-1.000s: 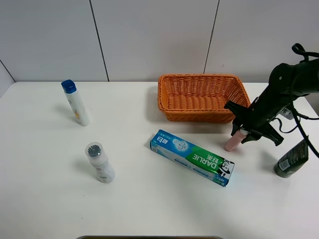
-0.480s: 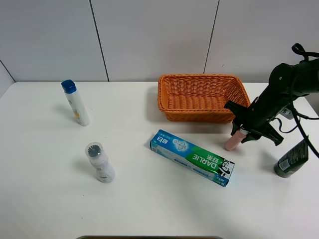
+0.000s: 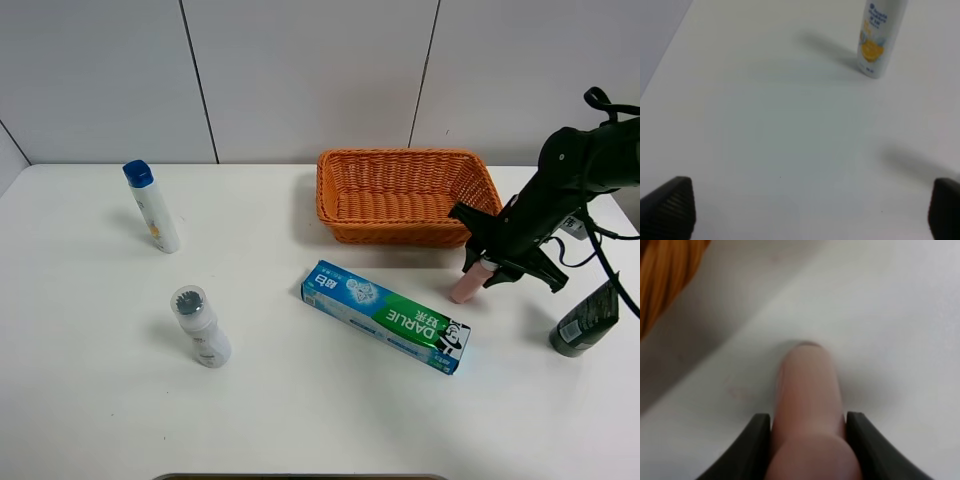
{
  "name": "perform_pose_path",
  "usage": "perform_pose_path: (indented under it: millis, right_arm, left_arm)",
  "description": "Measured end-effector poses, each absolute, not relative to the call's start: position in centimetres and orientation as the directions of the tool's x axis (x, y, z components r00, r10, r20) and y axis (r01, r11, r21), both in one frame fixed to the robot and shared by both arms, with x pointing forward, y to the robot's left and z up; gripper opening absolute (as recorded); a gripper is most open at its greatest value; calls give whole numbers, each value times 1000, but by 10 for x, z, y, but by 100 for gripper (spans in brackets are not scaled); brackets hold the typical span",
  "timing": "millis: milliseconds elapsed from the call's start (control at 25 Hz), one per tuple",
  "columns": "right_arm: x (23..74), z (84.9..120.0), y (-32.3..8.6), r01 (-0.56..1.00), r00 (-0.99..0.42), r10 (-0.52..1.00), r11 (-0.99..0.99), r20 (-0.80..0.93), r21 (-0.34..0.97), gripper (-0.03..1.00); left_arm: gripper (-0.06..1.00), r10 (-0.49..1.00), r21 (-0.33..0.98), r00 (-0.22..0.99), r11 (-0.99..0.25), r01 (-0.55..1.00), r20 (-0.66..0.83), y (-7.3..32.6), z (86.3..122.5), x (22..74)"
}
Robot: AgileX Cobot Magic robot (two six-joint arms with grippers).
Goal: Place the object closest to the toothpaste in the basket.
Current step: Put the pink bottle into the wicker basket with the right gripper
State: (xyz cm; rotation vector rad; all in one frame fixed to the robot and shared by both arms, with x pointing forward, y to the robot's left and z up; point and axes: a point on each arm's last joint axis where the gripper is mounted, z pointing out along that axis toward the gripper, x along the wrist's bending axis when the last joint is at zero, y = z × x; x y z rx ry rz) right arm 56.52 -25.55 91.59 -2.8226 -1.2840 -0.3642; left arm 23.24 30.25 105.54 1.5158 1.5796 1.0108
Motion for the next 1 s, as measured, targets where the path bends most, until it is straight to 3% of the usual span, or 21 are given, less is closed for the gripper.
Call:
perform_pose_path:
  millis: [400, 1000]
  right_arm:
    - [559, 936, -241, 786, 569, 784, -607, 249, 114, 37]
    - [528, 1028, -229, 821, 321, 885, -437, 336, 367, 37]
  left_arm:
    - [94, 998, 899, -55, 4, 439, 23, 303, 1055, 232]
    - [94, 998, 899, -55, 4, 439, 23, 303, 1055, 232]
